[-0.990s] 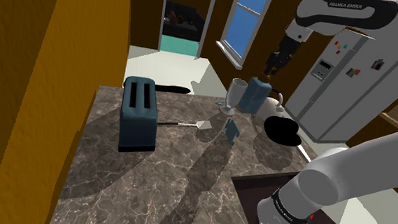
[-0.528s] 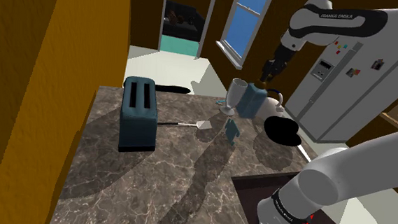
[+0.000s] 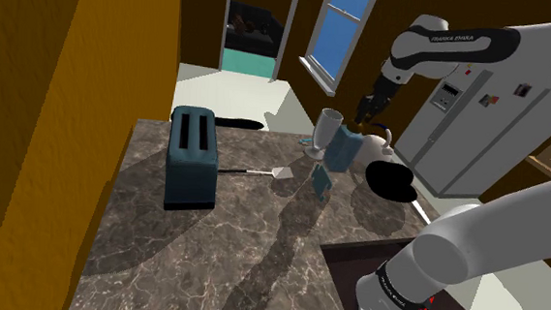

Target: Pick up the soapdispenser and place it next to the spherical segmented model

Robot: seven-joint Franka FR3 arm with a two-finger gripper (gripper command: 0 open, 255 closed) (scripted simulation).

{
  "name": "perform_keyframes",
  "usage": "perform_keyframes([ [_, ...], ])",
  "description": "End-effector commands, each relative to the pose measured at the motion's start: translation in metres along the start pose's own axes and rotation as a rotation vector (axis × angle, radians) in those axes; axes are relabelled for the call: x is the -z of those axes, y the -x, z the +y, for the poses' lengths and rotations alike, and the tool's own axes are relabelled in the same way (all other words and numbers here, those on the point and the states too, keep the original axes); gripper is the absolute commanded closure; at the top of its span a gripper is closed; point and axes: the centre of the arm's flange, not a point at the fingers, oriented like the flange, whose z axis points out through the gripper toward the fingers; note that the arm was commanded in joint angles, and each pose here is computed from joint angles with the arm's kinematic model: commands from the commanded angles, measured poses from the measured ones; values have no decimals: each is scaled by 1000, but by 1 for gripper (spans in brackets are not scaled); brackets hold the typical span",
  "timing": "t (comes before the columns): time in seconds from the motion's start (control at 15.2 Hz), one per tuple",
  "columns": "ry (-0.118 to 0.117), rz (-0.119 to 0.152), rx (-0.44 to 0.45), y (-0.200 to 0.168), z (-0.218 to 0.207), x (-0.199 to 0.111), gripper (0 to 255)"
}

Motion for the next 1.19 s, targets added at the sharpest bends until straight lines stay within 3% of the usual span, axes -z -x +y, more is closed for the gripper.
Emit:
perform_keyframes([
  [0.0,0,1,0,1,0,-10,255],
  [0.46,0,1,0,4,2,-47,255],
  [0.99,0,1,0,4,2,-47,255],
  [1.06,0,1,0,4,2,-47,0],
  [1.12,0,1,0,4,2,-47,0],
])
